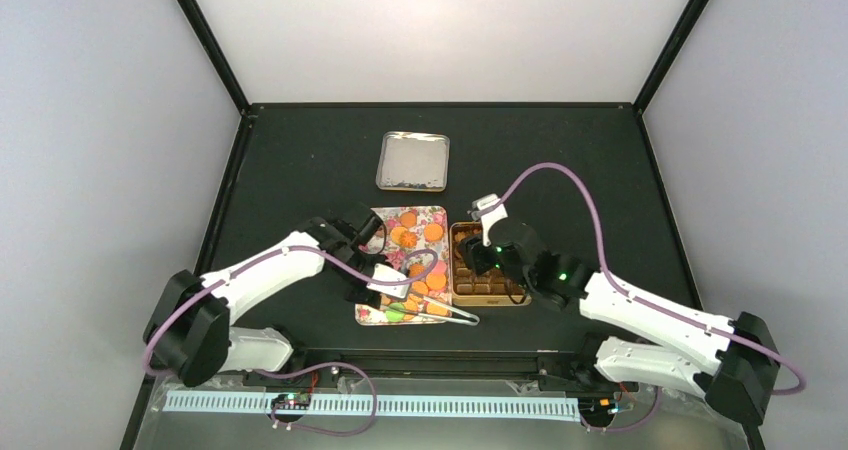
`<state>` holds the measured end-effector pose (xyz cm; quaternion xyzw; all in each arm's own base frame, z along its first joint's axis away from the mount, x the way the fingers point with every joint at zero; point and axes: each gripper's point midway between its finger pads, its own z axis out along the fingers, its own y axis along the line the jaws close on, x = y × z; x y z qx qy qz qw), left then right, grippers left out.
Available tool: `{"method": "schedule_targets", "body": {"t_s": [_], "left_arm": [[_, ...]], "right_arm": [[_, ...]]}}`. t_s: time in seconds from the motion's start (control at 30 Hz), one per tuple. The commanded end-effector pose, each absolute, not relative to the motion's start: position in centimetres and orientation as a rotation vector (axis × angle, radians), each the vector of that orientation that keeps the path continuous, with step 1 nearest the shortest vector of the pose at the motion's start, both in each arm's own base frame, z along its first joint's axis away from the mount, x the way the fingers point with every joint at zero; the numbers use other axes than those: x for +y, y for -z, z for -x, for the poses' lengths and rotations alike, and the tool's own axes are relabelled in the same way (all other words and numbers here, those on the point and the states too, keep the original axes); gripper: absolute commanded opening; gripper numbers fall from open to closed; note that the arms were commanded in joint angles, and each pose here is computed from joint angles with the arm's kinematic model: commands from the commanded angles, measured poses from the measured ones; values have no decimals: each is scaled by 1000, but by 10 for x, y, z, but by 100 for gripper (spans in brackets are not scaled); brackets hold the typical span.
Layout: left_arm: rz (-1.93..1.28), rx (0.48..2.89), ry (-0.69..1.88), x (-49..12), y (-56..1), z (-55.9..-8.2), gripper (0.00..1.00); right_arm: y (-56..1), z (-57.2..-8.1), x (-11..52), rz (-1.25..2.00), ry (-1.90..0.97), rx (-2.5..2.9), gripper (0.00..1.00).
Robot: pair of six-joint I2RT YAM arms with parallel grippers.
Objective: Pack the cookies
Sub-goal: Pick up the clamp at the center of the board.
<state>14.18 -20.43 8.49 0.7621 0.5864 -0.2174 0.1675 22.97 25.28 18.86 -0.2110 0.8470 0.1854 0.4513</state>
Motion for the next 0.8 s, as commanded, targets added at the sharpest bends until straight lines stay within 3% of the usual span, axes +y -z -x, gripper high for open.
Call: {"method": "schedule_targets", "body": {"t_s": [0.0,0.13,0.37,0.5,0.67,0.77], "left_arm": [[-2175,1736,550,-211,-71,-151,42],[-2195,1761,531,-216,-63,-147,36],[-2205,1795,518,-229,-53,-144,32],[-2216,1816,487,-233,-50,-146,23],[-2198,1857,413,-228,-52,-153,2],[-2159,1850,415,-232,-66,-156,1]], "right_arm": [[-192,-234,231,438,-423,2118,59],[-193,-235,226,415,-409,2120,59],[-191,-236,225,393,-411,2127,57],[-190,-235,225,392,-420,2130,56],[-196,-234,226,391,-443,2111,56],[-202,-234,227,398,-454,2097,56]]}}
